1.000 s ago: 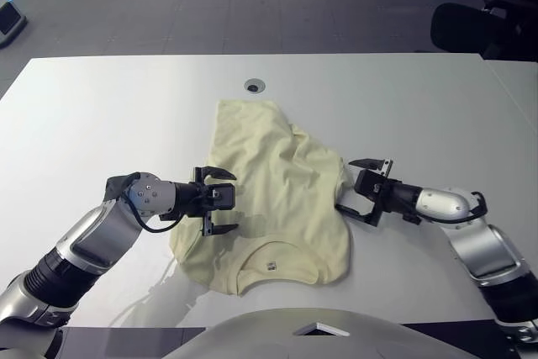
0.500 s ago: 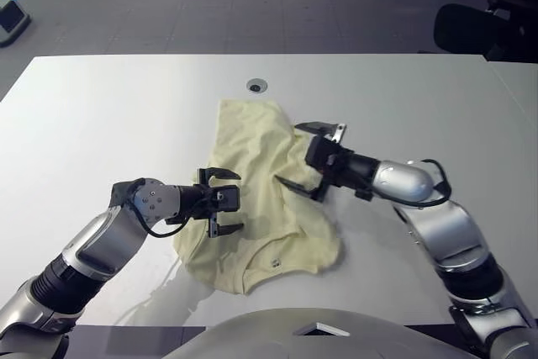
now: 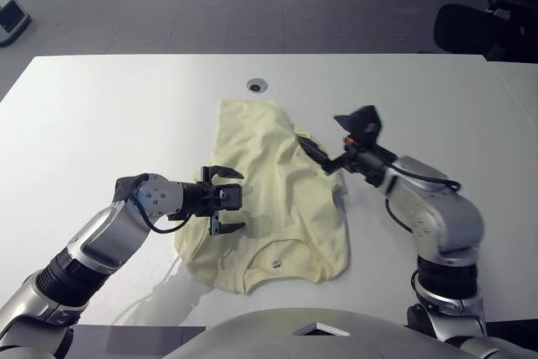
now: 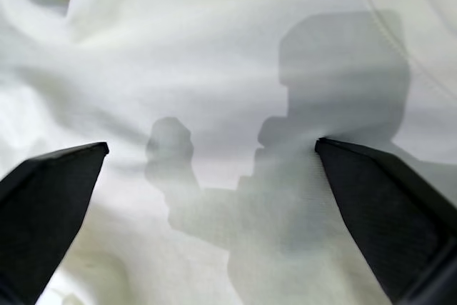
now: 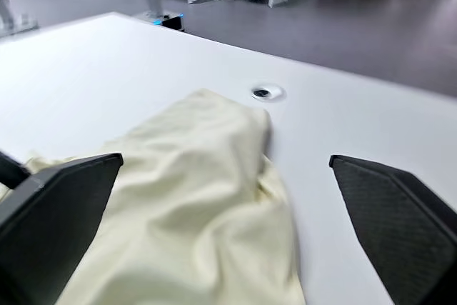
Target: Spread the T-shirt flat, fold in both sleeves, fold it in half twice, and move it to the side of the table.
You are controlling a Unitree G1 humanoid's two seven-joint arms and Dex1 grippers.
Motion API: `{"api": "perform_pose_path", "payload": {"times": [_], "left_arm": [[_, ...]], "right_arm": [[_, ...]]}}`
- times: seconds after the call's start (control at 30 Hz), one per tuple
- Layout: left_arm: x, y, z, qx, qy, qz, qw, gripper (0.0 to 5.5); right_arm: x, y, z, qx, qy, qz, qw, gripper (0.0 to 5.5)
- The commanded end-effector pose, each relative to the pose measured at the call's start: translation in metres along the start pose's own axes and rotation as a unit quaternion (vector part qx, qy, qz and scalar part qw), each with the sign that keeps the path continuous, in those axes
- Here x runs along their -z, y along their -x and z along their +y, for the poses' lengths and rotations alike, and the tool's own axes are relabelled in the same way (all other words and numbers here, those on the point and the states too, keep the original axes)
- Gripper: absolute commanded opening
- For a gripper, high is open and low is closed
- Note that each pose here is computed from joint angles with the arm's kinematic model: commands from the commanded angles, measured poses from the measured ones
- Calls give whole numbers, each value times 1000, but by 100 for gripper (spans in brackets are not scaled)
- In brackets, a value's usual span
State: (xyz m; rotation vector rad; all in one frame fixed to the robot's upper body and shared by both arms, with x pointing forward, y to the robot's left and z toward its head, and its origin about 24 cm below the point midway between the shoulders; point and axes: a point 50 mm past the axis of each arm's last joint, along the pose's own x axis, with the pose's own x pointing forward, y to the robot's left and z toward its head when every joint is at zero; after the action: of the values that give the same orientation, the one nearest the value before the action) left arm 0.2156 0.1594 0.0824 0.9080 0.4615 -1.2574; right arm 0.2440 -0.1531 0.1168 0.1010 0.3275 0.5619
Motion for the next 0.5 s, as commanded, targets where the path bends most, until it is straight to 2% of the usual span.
{"api": "perform_pose_path", "payload": {"times": [0.03, 0.17, 0.23, 0.5], "left_arm": [[21, -8, -25, 33, 48, 46, 997, 540], [22, -7, -26, 29, 51, 48, 997, 540], [20, -8, -25, 30, 48, 47, 997, 540], [19, -7, -21, 33, 37, 47, 998, 540]], "right_arm": [[26, 35, -25, 43, -118, 69, 990, 538], [47, 50, -27, 25, -162, 136, 977, 538], [58, 45, -22, 11, -172, 154, 973, 515], [73, 33, -14, -5, -110, 175, 978, 374]]}}
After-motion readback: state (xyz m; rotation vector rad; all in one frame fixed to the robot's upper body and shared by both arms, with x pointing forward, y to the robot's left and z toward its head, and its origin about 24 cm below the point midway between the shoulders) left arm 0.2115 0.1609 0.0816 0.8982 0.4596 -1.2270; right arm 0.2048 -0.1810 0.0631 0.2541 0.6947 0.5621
